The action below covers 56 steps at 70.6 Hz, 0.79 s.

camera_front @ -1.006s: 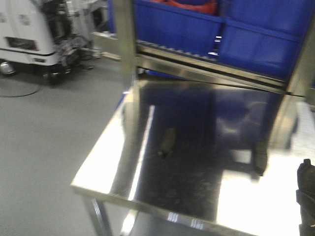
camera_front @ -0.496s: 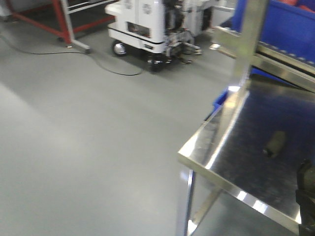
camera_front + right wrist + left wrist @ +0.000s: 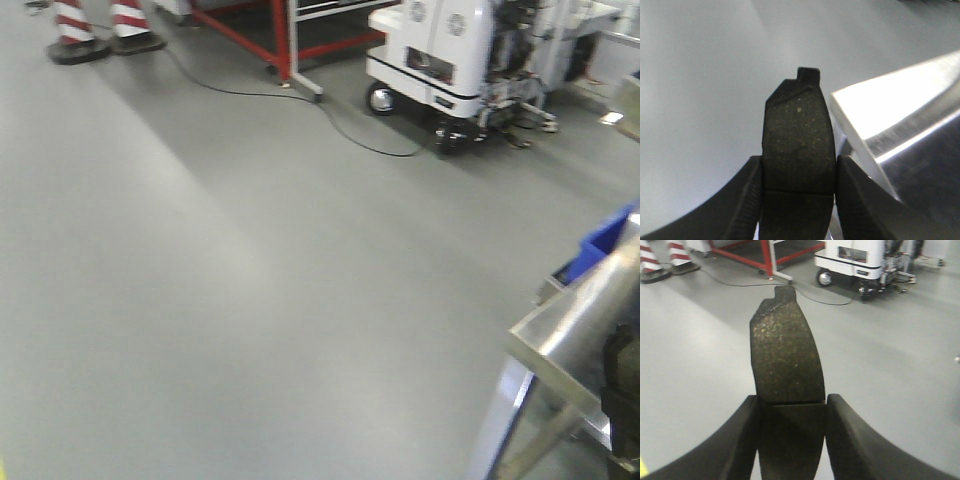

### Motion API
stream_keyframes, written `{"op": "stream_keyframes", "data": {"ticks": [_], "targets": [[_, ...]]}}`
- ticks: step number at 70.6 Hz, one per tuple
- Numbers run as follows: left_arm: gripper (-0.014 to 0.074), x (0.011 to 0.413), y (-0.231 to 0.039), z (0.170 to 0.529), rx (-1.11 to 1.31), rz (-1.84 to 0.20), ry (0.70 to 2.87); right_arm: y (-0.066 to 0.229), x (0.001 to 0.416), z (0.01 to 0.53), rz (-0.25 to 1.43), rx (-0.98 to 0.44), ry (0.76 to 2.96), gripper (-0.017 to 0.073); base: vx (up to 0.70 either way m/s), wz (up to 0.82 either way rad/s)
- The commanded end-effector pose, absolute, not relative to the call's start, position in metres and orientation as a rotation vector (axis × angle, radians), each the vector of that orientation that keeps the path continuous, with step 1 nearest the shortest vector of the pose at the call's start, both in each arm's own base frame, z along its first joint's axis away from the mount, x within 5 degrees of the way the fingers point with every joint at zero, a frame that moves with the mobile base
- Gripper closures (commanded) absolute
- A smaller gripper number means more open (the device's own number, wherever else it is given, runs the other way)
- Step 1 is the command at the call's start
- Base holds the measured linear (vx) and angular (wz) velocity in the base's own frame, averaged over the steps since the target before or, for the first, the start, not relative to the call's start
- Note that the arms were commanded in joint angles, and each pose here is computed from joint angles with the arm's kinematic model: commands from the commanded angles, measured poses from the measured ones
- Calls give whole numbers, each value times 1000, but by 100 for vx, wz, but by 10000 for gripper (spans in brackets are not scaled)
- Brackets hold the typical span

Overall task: Move and align brake pads A on conveyor
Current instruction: 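Drive the base toward the conveyor holding both brake pads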

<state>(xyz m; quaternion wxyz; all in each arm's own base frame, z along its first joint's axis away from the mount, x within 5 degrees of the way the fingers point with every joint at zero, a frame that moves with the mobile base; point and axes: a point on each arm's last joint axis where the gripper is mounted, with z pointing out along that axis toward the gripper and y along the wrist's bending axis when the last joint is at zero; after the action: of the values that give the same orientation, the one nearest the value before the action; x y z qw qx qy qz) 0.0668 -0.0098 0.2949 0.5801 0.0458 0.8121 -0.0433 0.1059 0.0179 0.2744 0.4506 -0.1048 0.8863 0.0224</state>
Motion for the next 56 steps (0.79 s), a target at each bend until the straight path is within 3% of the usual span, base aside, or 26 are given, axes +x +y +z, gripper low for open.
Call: {"op": "stream_keyframes", "data": {"ticks": [1, 56], "targets": [[448, 68, -10, 314, 97, -112, 1771, 19, 110, 289, 54, -256, 2095, 468, 0, 56], [448, 68, -10, 314, 97, -112, 1771, 18, 110, 289, 54, -257, 2103, 468, 6, 62]]}}
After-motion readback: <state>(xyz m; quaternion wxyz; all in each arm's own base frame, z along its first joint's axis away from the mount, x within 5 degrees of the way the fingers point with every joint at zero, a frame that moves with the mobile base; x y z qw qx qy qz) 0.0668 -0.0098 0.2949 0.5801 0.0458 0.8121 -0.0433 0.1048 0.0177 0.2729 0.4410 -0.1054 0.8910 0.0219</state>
